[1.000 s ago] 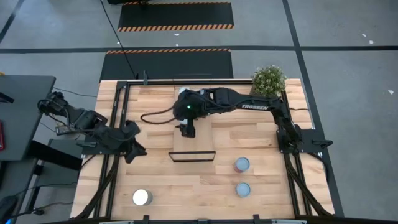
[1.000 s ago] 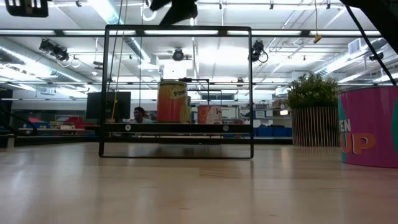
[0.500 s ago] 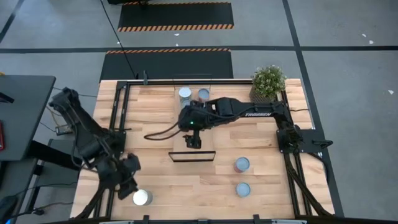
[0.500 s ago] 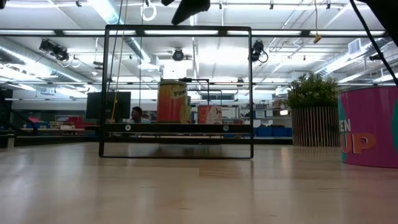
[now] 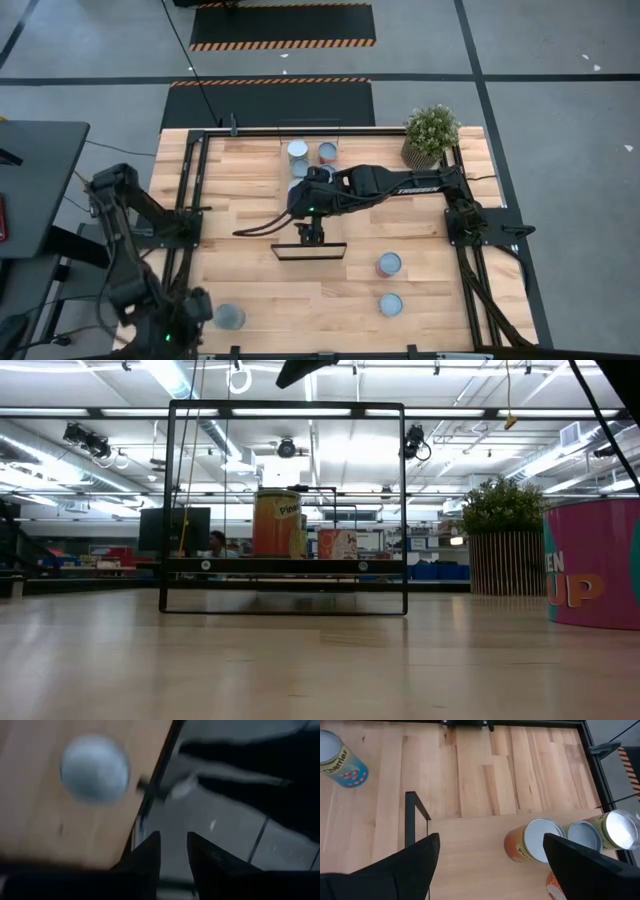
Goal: Pick and place cans onto a shelf
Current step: Put the red can on the shelf
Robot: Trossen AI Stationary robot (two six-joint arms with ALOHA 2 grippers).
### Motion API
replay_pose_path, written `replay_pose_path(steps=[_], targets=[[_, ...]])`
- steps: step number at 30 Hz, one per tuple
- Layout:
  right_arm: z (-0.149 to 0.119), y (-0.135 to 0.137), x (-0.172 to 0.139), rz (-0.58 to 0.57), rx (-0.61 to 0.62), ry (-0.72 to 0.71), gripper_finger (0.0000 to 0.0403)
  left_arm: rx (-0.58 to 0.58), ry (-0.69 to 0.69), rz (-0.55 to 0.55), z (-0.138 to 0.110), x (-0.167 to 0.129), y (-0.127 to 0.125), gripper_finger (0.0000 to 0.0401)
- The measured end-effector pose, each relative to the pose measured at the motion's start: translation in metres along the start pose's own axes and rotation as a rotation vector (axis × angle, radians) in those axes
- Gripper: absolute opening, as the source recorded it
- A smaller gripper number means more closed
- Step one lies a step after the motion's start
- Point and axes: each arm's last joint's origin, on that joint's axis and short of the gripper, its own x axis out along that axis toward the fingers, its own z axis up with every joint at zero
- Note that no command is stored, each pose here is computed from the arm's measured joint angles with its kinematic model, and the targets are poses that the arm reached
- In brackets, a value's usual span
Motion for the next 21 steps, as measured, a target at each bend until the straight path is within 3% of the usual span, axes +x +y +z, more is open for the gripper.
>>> replay_pose_path(steps=[3, 7, 13, 21], targets=[[-0.001, 0.000, 0.000, -0.001, 0.014, 0.011, 0.0363, -0.036, 0.082, 0.038, -0.019, 0.012, -0.002, 0.0135], [-0.002, 0.002, -0.001, 0.004, 0.013, 0.013, 0.0363, -0.082, 0.083, 0.065, -0.035, 0.019, -0.002, 0.0207], [-0.002, 0.003, -0.001, 0.006, 0.010, 0.013, 0.0363, -0.035, 0.046, 0.181, -0.041, 0.053, 0.013, 0.0312], [-0.002, 0.004, -0.001, 0.033, 0.024, 0.017, 0.0363, 0.030, 0.009, 0.305, -0.024, 0.082, 0.036, 0.0340]])
